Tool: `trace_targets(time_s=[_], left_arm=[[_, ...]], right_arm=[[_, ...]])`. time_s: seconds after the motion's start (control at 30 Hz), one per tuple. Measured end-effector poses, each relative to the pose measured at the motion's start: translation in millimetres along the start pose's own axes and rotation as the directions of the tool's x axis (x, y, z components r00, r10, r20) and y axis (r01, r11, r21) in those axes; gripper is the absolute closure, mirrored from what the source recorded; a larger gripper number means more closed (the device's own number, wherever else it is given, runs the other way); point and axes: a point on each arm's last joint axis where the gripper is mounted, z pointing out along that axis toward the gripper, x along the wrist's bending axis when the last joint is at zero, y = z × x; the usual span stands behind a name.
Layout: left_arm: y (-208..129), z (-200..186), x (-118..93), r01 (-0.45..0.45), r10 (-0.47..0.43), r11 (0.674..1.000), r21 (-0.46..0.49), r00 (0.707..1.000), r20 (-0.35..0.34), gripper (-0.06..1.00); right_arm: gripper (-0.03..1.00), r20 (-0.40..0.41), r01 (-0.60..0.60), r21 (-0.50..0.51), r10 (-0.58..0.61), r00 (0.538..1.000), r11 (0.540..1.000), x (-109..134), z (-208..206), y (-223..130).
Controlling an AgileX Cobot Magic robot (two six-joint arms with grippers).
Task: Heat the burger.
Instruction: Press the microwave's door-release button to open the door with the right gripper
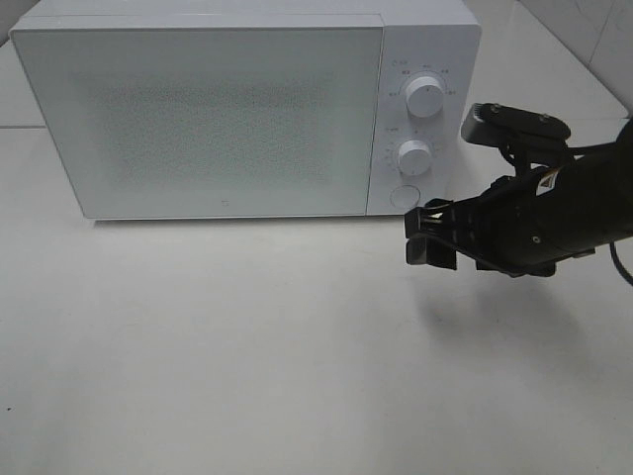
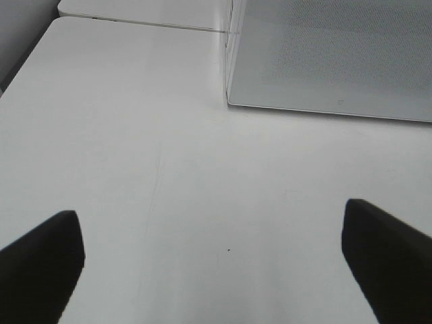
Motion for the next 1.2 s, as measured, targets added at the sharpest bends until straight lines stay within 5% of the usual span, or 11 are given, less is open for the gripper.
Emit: trace_targets(time_s=[0.33, 0.53, 0.83, 1.2], left_arm=[[0.0, 0.0, 0.0, 0.0, 0.0, 1.0, 0.0, 1.0, 0.0, -0.01], [0.0, 0.0, 0.0, 0.0, 0.0, 1.0, 0.0, 1.0, 0.0, -0.01], [0.0, 0.0, 0.0, 0.0, 0.0, 1.0, 0.0, 1.0, 0.0, -0.01], [0.0, 0.0, 0.0, 0.0, 0.0, 1.0, 0.0, 1.0, 0.0, -0.01]], right_arm=[[0.23, 0.014, 0.311, 0.183, -0.319, 0.948, 0.932, 7.6, -44.3, 18.4], [0.23, 0.014, 0.325, 0.181, -0.333, 0.943, 0.928, 10.1, -75.6, 22.3], [0.23, 0.009, 0.341, 0.122, -0.344, 0.939, 0.932, 8.2, -151.3, 10.3], [0.23, 0.01, 0.358, -0.096, -0.358, 0.934, 0.929, -4.1, -240.4, -27.6]])
